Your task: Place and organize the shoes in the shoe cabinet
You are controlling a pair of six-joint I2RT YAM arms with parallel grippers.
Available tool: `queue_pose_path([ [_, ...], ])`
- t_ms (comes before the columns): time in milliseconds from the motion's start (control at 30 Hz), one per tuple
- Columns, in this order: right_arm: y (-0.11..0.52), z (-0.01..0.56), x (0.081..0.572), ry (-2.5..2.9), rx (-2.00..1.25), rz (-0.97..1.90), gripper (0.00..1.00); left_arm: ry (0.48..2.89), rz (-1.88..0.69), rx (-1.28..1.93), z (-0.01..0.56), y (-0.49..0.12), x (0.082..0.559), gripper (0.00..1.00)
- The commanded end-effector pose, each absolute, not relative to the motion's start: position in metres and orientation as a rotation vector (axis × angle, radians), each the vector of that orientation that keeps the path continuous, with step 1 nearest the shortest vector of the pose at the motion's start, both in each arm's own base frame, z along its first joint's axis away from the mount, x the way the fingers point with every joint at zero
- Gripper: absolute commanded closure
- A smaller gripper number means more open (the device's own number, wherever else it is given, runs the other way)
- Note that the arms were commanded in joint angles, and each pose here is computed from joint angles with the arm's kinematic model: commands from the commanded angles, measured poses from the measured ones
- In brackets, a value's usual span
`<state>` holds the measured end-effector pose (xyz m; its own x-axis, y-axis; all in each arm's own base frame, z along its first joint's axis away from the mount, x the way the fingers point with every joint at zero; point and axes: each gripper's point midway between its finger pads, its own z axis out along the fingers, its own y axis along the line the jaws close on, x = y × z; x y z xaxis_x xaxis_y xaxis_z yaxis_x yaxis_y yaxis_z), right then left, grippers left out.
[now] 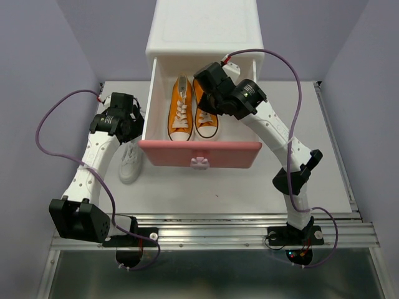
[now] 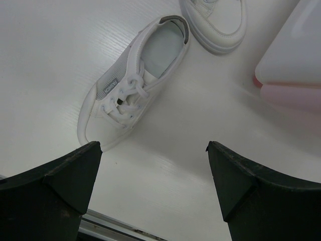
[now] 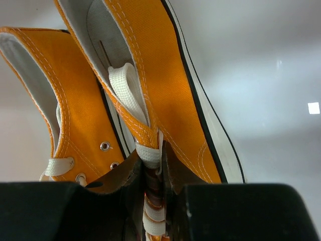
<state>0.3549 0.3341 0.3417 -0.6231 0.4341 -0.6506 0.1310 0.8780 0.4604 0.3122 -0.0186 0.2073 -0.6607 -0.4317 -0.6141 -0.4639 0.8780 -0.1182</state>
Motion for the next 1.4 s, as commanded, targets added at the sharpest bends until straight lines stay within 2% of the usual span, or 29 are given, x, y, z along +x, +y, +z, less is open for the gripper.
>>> queue_pose_path([
  [0,0.370,0.370,0.367,2.118,0.477,0.709,0.85,2.346,0.077,-0.654,0.217,-0.012,0.305,0.01],
  [33,0.371,0.369,0.366,2.126,0.473,0.711,0.80,2.347,0.078,-0.654,0.216,-0.012,0.305,0.01],
  [167,0.370,0.368,0.365,2.134,0.465,0.706,0.75,2.345,0.079,-0.654,0.217,-0.011,0.304,0.01],
  [200,0.369,0.367,0.364,2.136,0.467,0.701,0.79,2.344,0.079,-0.653,0.217,-0.011,0.304,0.01],
  [233,0.366,0.364,0.362,2.147,0.489,0.688,0.98,2.344,0.079,-0.653,0.217,-0.011,0.303,0.01],
  [267,0.363,0.363,0.361,2.151,0.495,0.681,0.99,2.344,0.081,-0.651,0.217,-0.011,0.302,0.01],
  [800,0.354,0.370,0.338,2.220,0.482,0.706,0.99,2.345,0.099,-0.642,0.216,-0.008,0.297,0.01],
  [1367,0.347,0.336,0.298,2.454,0.430,0.657,0.99,2.381,0.122,-0.666,0.195,-0.006,0.286,0.01],
])
